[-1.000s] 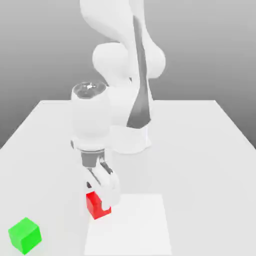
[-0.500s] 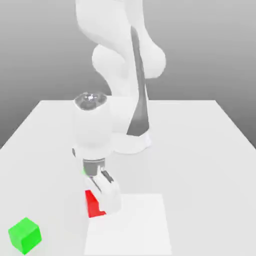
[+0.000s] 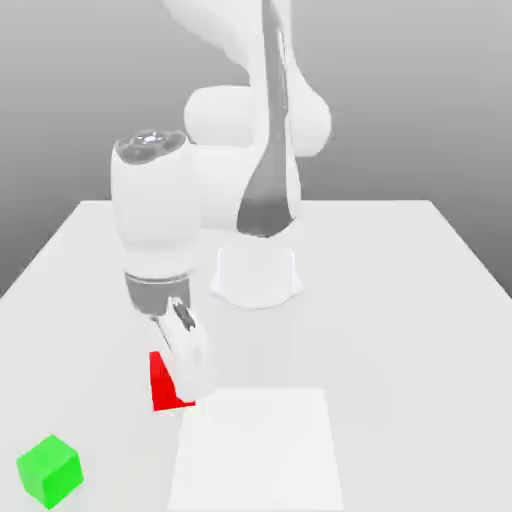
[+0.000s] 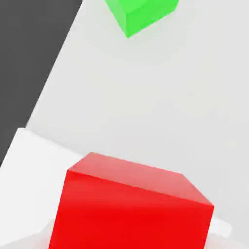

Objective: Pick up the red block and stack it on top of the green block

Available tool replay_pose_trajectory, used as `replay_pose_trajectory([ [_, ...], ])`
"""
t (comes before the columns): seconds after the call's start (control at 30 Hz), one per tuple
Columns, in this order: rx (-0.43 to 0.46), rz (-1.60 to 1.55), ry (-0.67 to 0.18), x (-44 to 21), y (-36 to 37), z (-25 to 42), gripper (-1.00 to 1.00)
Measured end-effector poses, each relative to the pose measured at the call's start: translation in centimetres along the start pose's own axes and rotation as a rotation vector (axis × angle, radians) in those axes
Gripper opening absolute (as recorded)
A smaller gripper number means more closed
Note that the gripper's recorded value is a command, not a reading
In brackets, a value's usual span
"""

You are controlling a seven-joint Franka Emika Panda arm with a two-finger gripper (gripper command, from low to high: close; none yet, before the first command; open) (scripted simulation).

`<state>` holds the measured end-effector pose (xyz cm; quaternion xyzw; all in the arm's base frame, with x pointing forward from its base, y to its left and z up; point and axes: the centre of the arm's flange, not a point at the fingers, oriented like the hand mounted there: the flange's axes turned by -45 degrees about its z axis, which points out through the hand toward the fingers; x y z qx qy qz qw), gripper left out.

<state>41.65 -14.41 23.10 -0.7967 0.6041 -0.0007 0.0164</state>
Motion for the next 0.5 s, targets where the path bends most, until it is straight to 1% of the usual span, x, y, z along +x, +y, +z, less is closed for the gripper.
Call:
replay_pose_trajectory([
  [0.23,-0.017,0.296,0.019,9.8,-1.2,-1.2,-1.0],
  [0.37,-0.021,0.327,0.023,11.0,-1.0,3.6,-1.0],
  [0.4,-0.022,0.328,0.024,11.0,-1.0,4.4,1.0],
  [0.5,-0.022,0.328,0.024,11.0,-1.0,4.4,1.0],
])
